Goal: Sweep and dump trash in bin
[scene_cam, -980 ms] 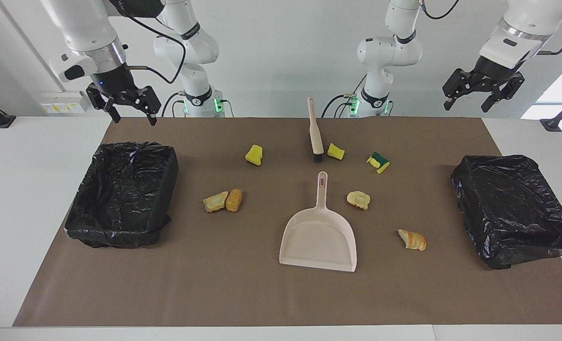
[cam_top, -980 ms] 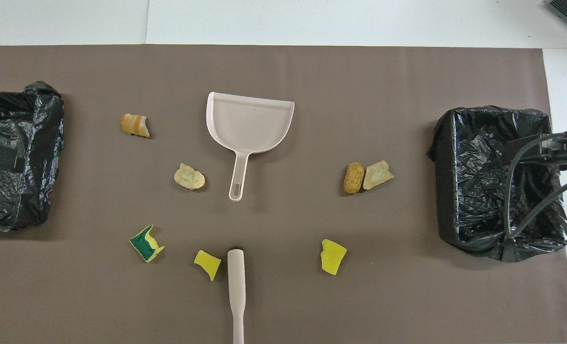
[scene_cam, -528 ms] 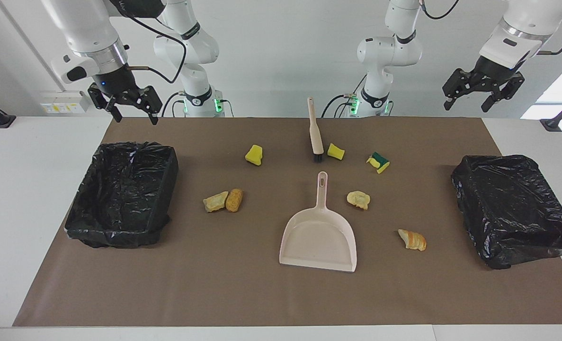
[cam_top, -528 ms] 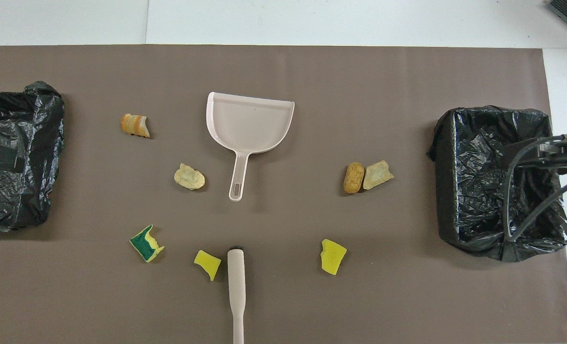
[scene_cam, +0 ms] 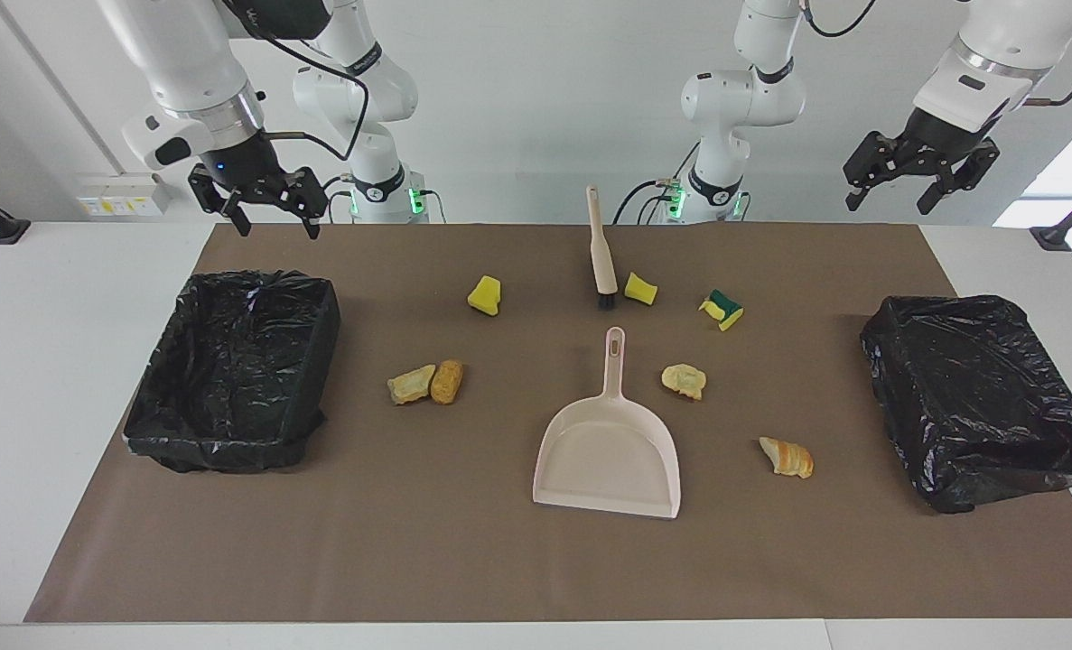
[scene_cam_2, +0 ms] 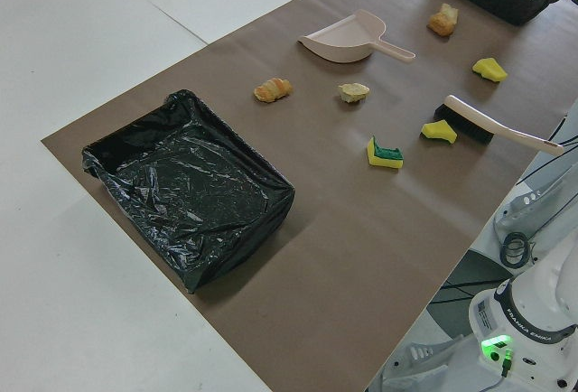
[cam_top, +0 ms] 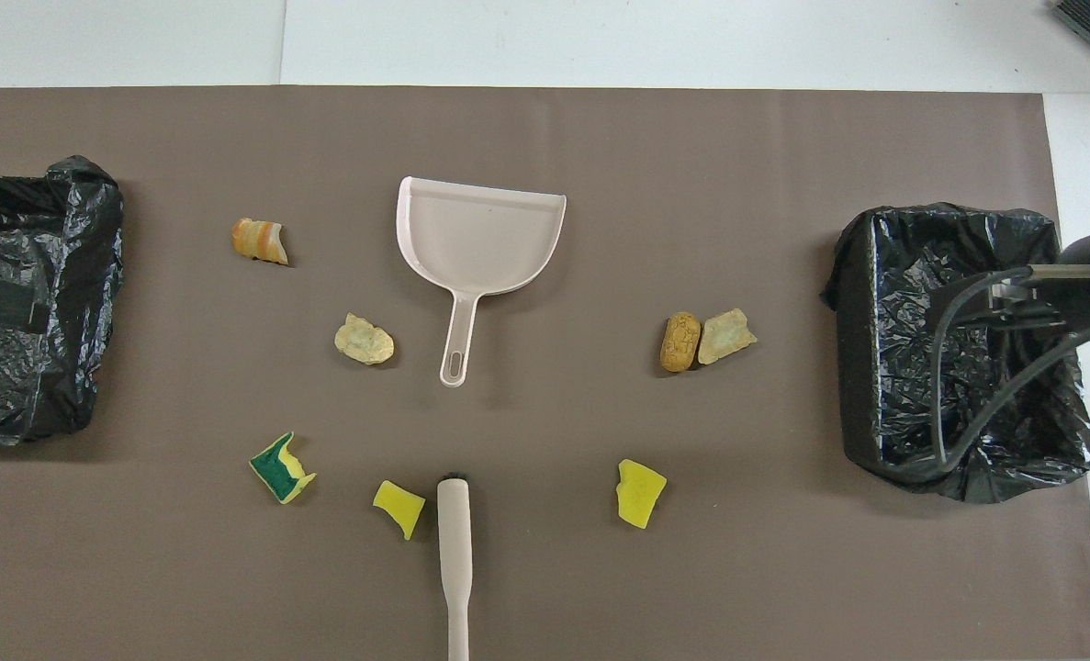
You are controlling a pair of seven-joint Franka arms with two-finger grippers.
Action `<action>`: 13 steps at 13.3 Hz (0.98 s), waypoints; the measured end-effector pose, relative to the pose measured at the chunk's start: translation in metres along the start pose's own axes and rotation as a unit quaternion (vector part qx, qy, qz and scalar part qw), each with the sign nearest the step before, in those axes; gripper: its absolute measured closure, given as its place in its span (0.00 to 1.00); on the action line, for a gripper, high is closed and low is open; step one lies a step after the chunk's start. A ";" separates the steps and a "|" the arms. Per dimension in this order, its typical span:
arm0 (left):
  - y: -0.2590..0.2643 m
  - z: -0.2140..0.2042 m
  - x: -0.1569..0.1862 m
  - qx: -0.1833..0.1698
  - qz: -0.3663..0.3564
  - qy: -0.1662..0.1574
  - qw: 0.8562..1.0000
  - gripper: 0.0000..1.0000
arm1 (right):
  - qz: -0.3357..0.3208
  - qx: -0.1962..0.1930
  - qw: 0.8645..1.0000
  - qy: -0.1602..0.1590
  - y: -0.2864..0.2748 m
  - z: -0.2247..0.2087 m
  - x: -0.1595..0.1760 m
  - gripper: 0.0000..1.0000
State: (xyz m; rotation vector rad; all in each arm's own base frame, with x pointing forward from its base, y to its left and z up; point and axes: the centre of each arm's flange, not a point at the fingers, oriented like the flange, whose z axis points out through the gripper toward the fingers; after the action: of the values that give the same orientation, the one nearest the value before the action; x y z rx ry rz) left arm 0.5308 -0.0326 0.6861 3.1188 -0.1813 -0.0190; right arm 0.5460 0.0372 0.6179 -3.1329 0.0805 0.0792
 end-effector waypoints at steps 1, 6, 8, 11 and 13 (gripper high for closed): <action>0.000 0.000 0.000 0.000 0.000 0.000 1.000 0.00 | -0.010 0.000 1.000 -0.010 -0.011 0.011 0.005 0.00; 0.008 0.001 -0.001 0.000 0.007 -0.001 1.000 0.00 | -0.019 0.007 0.999 -0.027 -0.086 0.068 0.043 0.00; 0.017 0.003 -0.003 0.000 0.015 -0.004 1.000 0.00 | -0.011 0.013 1.000 -0.022 -0.118 0.092 0.055 0.00; 0.065 0.020 -0.025 0.003 0.015 -0.028 0.999 0.00 | 0.004 0.022 1.000 -0.010 -0.158 0.127 0.069 0.00; 0.107 0.038 -0.054 0.006 0.019 -0.045 0.999 0.00 | 0.020 0.025 0.999 -0.011 -0.177 0.145 0.072 0.00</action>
State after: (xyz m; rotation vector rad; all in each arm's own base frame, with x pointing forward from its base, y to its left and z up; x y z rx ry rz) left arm 0.4648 -0.1329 0.6505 3.1269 -0.2433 -0.1592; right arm 0.6195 0.2119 0.4705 -3.0807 0.1431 0.1107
